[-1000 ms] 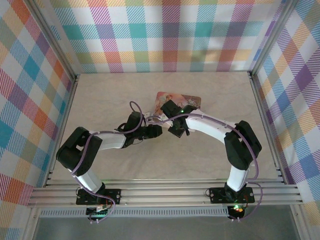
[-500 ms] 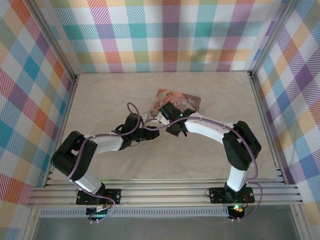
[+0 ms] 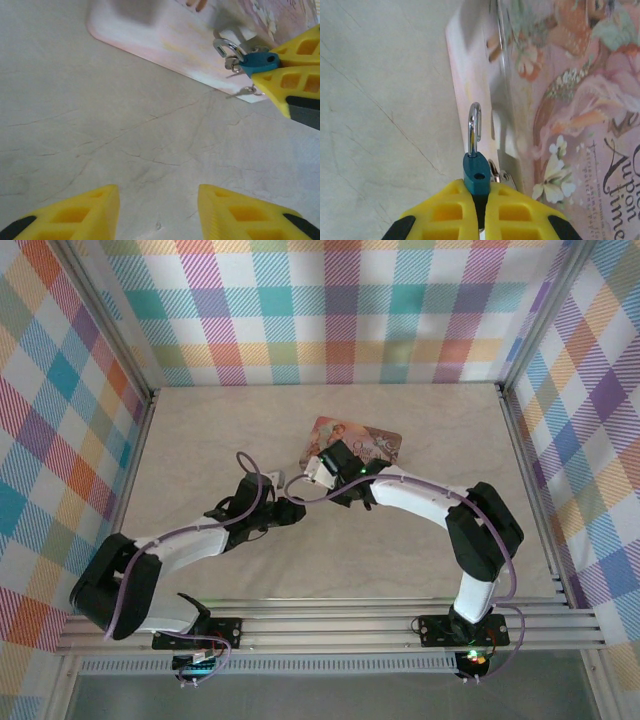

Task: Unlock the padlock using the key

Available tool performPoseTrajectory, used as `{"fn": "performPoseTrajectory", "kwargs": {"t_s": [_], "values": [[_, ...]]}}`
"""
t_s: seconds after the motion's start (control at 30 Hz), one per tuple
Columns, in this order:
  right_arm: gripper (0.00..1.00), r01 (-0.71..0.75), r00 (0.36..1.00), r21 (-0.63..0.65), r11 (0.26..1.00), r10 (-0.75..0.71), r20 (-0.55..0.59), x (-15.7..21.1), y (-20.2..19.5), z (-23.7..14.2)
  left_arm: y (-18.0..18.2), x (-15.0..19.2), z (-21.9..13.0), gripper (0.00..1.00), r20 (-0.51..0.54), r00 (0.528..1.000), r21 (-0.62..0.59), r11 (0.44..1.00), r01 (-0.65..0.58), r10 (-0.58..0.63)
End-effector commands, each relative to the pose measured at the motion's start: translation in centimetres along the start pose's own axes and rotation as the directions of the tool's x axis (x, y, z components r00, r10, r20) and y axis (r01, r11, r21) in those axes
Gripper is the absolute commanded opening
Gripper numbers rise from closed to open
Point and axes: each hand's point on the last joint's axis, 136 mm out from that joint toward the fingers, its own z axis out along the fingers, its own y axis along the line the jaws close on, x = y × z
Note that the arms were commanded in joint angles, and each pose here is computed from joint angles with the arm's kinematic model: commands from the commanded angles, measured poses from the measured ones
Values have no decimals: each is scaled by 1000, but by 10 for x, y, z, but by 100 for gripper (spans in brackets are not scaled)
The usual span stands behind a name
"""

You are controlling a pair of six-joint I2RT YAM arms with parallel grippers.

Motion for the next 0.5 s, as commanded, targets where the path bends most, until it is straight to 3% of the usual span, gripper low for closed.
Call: {"fn": "performPoseTrajectory", "kwargs": {"t_s": [0.0,0.13,0.2,0.3,0.47], "values": [[0,-111,986,-73,991,119,117,-39,-3,-24,20,-2,-14,49,11,1000,-120,993,0,1],[0,-246,954,-122,962,262,145,-44,-3,-45,28,-6,-27,58,21,1000,-192,981,-10,15],[0,-303,937,-138,943,321,137,-39,-4,-54,28,-8,-32,80,24,999,-203,979,-19,24],[0,-392,908,-137,910,406,103,-24,-11,-65,26,-10,-35,100,19,999,-202,979,-32,37],[0,-585,798,-125,802,596,91,7,-45,-87,21,-16,-36,100,13,999,-201,979,-40,44]]}}
